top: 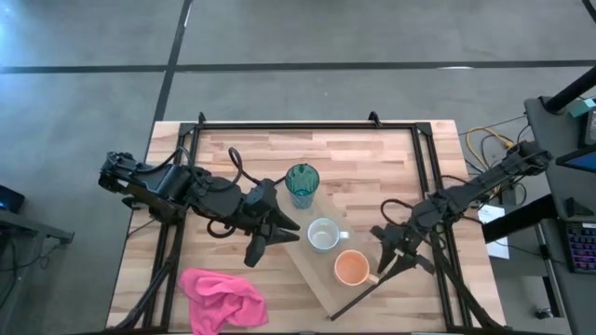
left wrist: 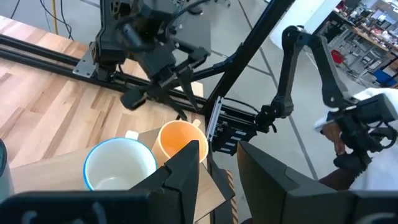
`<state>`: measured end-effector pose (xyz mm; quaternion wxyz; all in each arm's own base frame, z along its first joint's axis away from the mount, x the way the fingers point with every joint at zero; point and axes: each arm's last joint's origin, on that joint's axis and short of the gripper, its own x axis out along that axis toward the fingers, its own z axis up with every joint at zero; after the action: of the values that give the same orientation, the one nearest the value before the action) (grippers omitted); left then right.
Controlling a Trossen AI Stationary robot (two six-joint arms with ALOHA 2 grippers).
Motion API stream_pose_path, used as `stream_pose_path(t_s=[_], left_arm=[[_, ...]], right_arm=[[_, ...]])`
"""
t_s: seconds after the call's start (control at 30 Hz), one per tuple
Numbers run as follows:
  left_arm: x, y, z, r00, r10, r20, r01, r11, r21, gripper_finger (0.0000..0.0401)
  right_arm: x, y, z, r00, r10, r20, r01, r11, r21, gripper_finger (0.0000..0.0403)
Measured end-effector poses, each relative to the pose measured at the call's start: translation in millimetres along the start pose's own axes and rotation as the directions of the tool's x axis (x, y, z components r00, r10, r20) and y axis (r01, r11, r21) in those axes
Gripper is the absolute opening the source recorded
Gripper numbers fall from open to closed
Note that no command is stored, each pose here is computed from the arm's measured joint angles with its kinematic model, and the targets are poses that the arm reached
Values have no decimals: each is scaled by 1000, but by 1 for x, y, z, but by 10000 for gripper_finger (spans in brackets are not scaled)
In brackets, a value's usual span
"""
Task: Stack small to large cups/mugs on shelf
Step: Put the yellow mug on the shelf
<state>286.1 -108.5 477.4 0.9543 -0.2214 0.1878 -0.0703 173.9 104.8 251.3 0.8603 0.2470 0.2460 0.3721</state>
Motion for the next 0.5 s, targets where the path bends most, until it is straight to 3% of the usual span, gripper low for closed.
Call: stream_pose_path(t_s=[0.23, 0.5], left_arm=[[1, 1, -2, 1000, 4, -7, -4, 1000, 1, 96], [4, 2, -4, 1000, 18, -12, -17, 1000, 10, 96]], right_arm=[[-15, 6, -1, 994, -92, 51, 88, 992, 88, 92], [-32, 32, 16, 958, -212, 194, 191, 974, 118, 31]])
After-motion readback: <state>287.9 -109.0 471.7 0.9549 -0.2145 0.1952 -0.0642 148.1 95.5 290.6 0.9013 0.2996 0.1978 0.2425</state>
